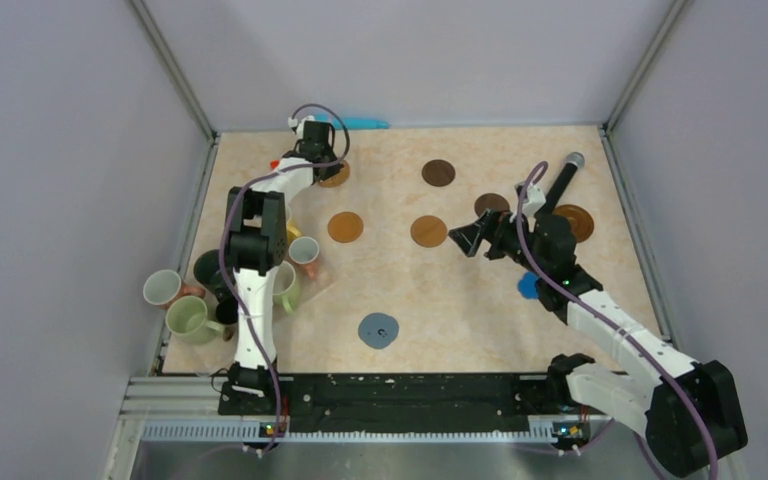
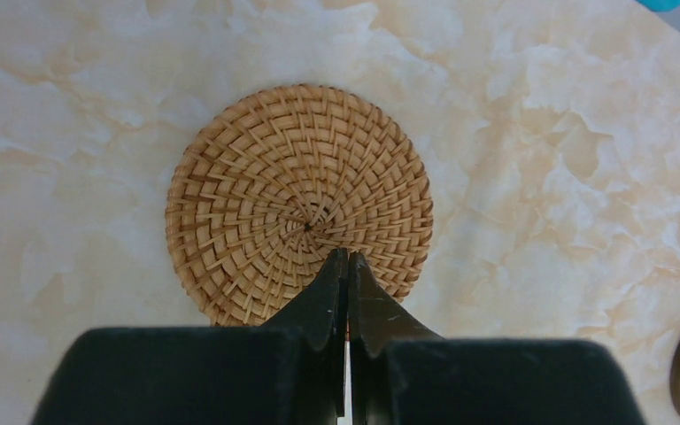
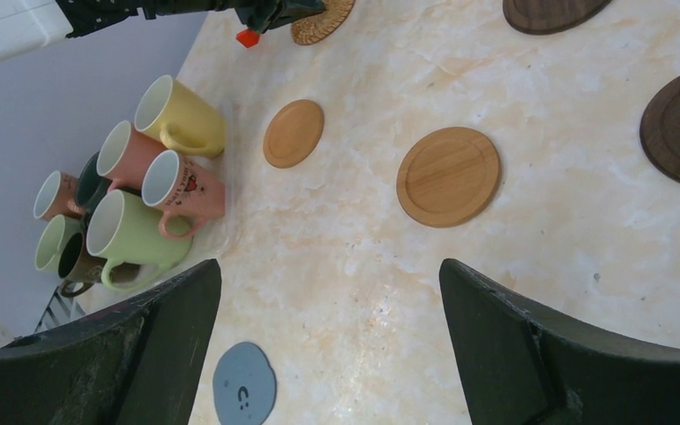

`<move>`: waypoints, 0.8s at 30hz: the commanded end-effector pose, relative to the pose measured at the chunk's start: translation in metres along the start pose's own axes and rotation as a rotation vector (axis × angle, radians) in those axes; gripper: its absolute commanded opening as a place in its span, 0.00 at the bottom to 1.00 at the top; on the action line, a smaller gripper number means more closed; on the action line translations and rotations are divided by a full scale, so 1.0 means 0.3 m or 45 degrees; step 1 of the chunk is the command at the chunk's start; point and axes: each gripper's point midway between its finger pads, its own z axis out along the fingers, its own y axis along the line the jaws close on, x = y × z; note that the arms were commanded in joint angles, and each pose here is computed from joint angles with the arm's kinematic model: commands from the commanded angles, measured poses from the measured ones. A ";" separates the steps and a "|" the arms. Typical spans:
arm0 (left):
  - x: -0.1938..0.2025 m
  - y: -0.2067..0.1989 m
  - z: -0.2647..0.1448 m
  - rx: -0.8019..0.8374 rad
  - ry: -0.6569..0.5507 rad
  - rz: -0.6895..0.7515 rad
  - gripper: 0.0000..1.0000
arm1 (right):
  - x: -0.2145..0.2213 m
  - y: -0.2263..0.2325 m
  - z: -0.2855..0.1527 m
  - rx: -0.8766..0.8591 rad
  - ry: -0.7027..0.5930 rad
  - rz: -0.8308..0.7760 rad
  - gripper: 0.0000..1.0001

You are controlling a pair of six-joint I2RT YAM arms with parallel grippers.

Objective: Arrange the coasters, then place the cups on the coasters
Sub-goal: Move the coaster to the center of the board.

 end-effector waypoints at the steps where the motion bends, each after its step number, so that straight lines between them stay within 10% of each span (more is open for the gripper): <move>1: -0.047 -0.011 0.015 -0.001 -0.052 -0.043 0.00 | -0.036 0.012 0.002 -0.015 -0.060 -0.033 0.92; 24: 0.128 -0.059 0.016 0.094 0.230 -0.038 0.00 | -0.043 -0.008 -0.008 0.033 -0.073 -0.055 0.92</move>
